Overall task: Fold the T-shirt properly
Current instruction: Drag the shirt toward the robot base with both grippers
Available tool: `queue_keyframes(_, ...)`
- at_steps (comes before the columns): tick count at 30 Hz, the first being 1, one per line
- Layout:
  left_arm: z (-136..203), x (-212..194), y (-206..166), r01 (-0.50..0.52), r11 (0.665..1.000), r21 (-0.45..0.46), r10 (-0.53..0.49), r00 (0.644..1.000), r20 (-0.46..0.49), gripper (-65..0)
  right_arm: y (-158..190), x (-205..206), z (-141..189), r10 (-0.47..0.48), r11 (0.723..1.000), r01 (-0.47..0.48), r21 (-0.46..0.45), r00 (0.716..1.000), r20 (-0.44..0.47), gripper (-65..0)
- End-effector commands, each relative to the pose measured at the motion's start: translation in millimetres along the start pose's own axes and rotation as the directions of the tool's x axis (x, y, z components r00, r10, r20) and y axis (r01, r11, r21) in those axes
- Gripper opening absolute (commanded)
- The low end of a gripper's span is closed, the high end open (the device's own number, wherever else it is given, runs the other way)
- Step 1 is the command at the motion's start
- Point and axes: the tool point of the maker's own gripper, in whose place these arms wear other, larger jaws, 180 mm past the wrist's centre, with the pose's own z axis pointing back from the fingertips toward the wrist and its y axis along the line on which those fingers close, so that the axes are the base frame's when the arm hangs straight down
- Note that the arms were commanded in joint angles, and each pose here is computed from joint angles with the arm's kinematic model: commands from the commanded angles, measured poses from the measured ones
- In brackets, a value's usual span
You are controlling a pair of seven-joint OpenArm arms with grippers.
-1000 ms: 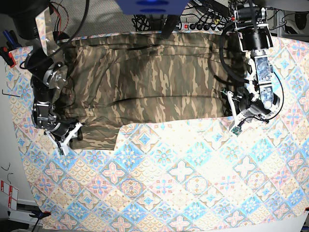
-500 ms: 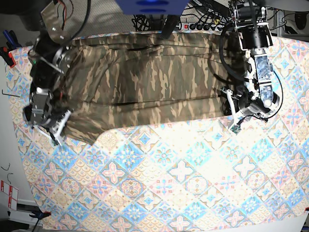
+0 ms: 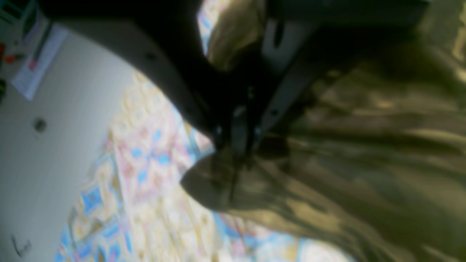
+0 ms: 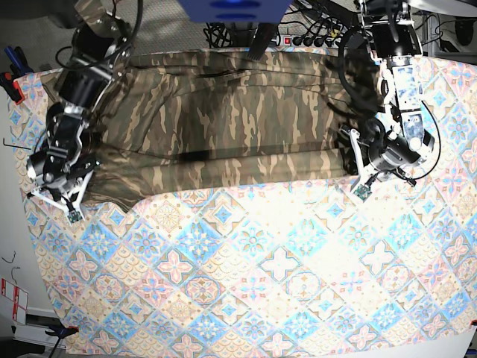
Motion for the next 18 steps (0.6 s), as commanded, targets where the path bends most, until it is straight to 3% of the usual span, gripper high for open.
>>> queue_keyframes(1, 5.6, -4.0, 13.0, 0.008, 0.999, 0.047, -0.007, 1.0, -0.021, -64.7, -29.3, 3.9, 12.3, 0.002, 0.996, -0.002, -0.093, 1.0, -0.002, -63.9)
queue_keyframes(7, 5.0, -32.9, 2.1, -0.008, 1.0, 0.026, 0.01, 0.997, -0.072, -64.7, -38.0, -26.5, 37.0, 0.019, 0.985, -0.032, -0.168, 0.997, -0.081, -63.9)
queue_keyframes(12, 10.4, -58.9, 9.1, -0.061, 0.997, 0.05, 0.066, 0.992, -0.111, -64.6, -52.0, -59.2, 63.3, -0.056, 0.968, 0.022, -0.249, 0.99, -0.13, -63.9)
queue_keyframes(18, 17.8, -83.3, 19.7, -0.091, 0.992, 0.083, 0.103, 0.983, -0.15, -64.3, -55.3, -104.9, 95.5, -0.061, 0.951, -0.029, -0.307, 0.958, -0.28, -63.9)
